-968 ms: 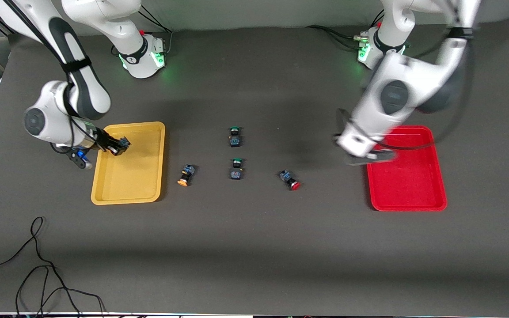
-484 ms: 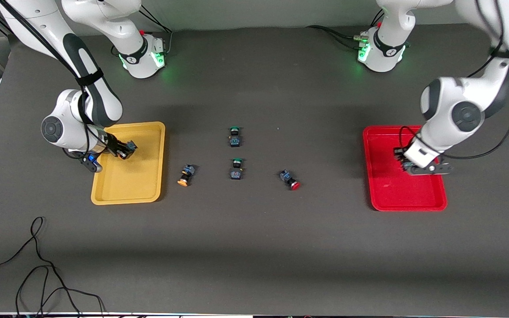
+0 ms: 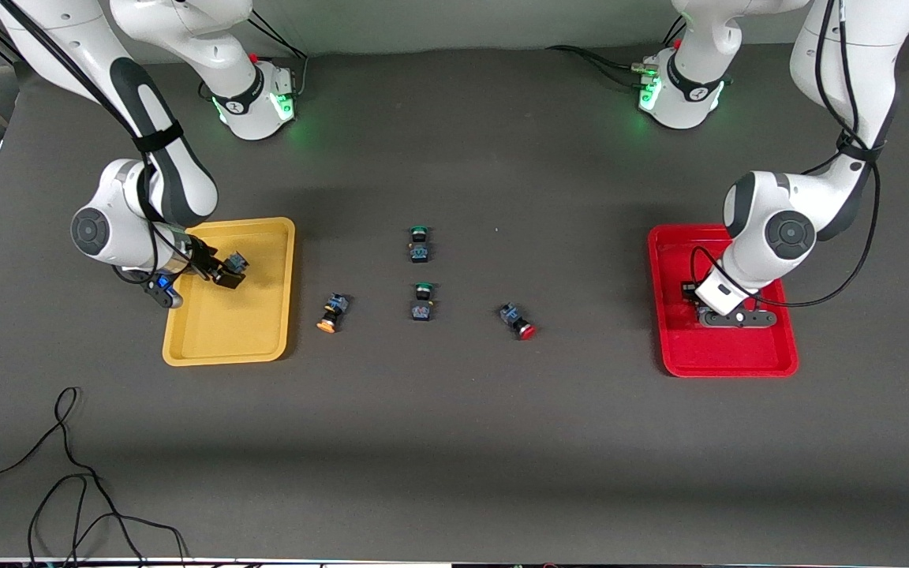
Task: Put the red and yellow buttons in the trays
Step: 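Reach the next yellow button while the left gripper reaches the next red button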
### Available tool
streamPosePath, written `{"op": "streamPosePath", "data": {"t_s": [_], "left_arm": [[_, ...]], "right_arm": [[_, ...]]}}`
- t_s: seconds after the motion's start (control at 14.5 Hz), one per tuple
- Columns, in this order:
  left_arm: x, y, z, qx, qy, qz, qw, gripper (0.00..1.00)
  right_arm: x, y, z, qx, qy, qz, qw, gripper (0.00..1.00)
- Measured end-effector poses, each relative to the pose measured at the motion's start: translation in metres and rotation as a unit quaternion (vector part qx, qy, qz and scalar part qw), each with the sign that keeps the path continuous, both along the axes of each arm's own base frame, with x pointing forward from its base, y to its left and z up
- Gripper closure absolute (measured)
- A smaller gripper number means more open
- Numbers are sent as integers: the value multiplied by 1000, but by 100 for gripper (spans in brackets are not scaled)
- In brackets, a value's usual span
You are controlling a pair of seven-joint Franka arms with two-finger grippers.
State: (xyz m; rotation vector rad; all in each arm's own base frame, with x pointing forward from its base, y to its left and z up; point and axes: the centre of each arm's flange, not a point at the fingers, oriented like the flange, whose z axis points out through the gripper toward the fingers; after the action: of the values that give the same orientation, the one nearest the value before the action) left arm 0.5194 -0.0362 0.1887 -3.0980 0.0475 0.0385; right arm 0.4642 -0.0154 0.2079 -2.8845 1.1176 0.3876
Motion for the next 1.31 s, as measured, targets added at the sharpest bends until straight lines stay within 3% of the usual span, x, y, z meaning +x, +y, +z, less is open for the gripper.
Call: {"op": "streamPosePath", "data": {"t_s": [0.14,0.28,0.35,0.55,0.83,1.31], "left_arm": [[7,1,17,8,12,-1,1000,27],[17,3,62,22,34,-2,999,5],[22,3,94,29,41,-2,999,0],[26,-5,177,41,45,-7,998,0],[29,-60,186,-2,36,14,999,0],[36,-282,167,-20,8,137,990,0]], "right_arm": [[8,3,26,9,-16,2,1000,0],[18,6,65,18,-48,5,999,0],[24,7,85,23,-59,8,998,0],[53,12,155,40,-72,20,996,0],[87,31,224,45,-87,19,995,0],[119,118,199,32,-62,-3,998,0]]}}
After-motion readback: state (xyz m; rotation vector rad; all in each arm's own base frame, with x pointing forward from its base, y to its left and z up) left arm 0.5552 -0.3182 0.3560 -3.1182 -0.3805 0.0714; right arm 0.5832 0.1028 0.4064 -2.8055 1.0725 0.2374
